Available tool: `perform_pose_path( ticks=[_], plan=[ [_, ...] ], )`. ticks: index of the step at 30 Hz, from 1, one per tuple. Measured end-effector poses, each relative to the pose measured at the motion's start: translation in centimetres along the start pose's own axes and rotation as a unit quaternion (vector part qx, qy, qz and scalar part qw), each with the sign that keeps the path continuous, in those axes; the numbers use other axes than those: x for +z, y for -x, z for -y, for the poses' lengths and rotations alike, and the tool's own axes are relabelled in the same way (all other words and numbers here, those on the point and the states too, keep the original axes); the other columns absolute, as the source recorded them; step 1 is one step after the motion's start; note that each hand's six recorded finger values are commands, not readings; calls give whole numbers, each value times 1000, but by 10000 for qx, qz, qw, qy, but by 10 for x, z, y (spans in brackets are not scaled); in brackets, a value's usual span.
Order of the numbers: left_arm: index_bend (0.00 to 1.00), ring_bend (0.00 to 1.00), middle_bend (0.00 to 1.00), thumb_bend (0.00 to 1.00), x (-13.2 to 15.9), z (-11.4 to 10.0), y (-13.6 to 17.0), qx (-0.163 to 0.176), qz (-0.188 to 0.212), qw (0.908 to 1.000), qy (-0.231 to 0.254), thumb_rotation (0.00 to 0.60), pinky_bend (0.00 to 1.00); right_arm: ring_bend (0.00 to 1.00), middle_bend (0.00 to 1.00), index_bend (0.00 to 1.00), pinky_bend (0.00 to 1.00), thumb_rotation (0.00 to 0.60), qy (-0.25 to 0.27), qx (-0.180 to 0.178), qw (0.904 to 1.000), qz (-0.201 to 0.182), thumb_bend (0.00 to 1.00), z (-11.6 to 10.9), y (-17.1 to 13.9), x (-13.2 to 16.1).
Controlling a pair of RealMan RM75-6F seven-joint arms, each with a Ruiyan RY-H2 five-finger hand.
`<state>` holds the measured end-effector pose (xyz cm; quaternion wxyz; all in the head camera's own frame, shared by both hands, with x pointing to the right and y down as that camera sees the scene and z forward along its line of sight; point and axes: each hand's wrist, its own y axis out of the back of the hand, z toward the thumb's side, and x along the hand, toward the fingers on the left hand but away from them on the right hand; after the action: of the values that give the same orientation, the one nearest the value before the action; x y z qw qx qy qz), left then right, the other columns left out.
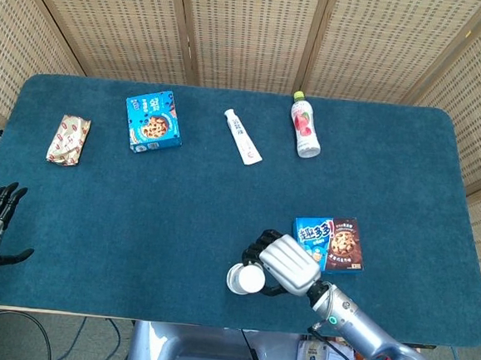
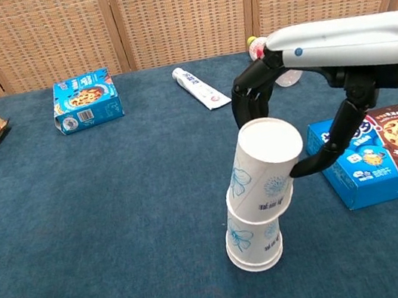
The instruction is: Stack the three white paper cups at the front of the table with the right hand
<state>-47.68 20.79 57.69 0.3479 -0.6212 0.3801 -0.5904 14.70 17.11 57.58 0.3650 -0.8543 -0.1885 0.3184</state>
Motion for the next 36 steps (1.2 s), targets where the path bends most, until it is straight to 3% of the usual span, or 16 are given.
perform_pose_path(
  ticks=[17, 20, 22, 25, 27, 36],
  plan=[
    [0, 0, 0, 132, -2, -2, 1, 10, -11, 10000, 50, 600, 0, 411, 526, 504, 326, 600, -18, 7, 10000, 18, 382, 12, 10, 1],
    [0, 0, 0, 131, -3, -2, 1, 9, -12, 10000, 52, 600, 0, 396, 446, 488, 308, 600, -48, 37, 10000, 34, 382, 14, 11, 0],
    [0, 0, 0, 131, -3, -2, 1, 8, -13, 10000, 54, 600, 0, 335, 338, 418, 257, 600, -59, 98, 9999, 37, 354, 15, 11, 0],
    [0, 0, 0, 131, -3, -2, 1, 12, -14, 10000, 50, 600, 0, 198, 167, 266, 168, 600, -94, 263, 9996, 28, 201, 19, 10, -1],
    [0, 0, 0, 131, -3, -2, 1, 15, -16, 10000, 49, 600, 0, 151, 112, 222, 144, 600, -134, 355, 9993, 14, 153, 20, 9, -1],
    [0, 0, 0, 131, -3, -1, 0, 0, -16, 10000, 39, 600, 0, 122, 86, 206, 105, 600, -180, 273, 9995, 3, 146, 14, 5, -2]
  ],
)
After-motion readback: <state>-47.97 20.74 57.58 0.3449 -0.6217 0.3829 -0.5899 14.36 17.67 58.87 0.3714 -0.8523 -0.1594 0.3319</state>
